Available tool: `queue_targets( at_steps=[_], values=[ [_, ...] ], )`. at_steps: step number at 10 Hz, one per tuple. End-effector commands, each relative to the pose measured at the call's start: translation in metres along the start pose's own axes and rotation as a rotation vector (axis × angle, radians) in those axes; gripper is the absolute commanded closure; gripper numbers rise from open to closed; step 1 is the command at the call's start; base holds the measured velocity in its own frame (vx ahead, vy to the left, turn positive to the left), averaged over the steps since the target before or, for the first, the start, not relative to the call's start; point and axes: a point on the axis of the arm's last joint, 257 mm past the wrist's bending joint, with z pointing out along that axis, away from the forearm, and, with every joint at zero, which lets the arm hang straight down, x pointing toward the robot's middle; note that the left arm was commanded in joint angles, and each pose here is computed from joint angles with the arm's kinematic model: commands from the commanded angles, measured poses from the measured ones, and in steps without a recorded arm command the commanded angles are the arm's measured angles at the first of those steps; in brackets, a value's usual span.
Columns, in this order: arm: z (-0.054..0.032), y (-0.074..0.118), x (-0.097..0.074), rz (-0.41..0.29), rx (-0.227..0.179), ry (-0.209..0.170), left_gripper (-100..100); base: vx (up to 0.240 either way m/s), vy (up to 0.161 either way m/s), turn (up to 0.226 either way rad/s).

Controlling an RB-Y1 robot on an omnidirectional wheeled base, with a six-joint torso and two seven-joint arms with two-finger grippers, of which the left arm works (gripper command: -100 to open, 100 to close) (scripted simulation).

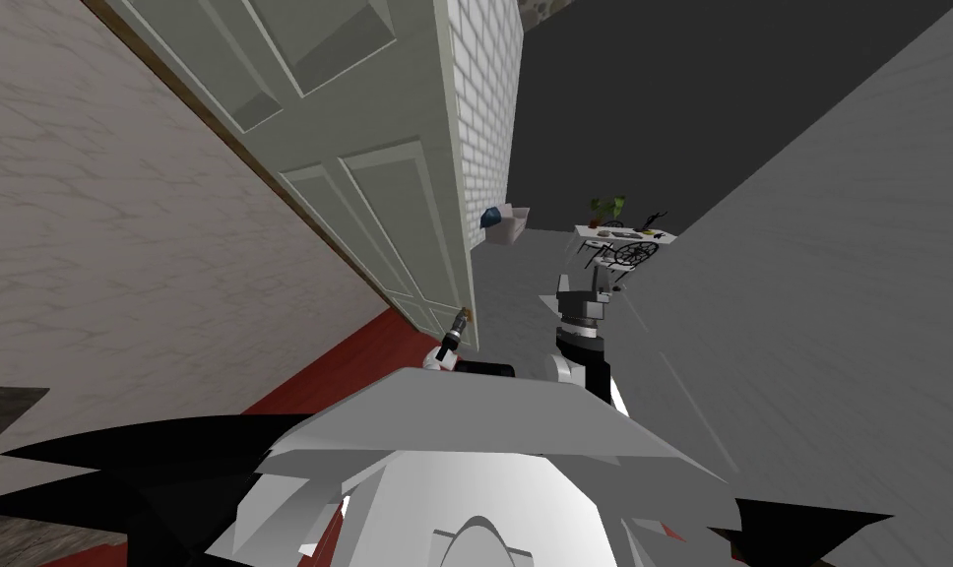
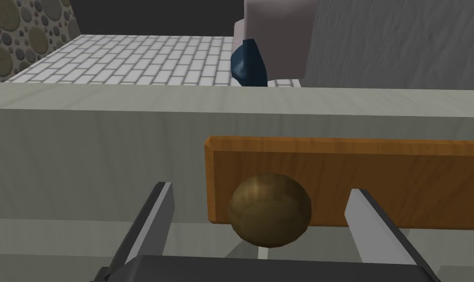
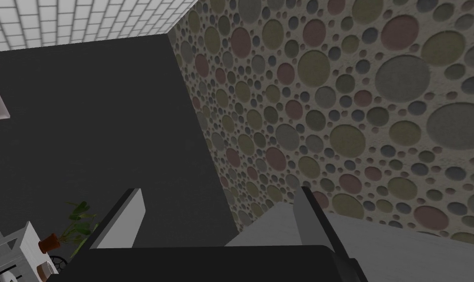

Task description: Push the door open

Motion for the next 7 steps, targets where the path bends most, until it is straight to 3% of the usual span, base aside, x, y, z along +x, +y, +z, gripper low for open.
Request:
queue_targets(
  at_steps=[1, 2, 7],
  values=[
    [0.0, 0.0, 0.0, 0.0, 0.0, 0.0, -100, 0.063, -0.02, 0.01],
    [0.0, 0.0, 0.0, 0.0, 0.0, 0.0, 100, -0.012, 0.001, -0.007],
    [0.0, 0.0, 0.0, 0.0, 0.0, 0.0, 100, -0.01, 0.004, -0.002]
  ],
)
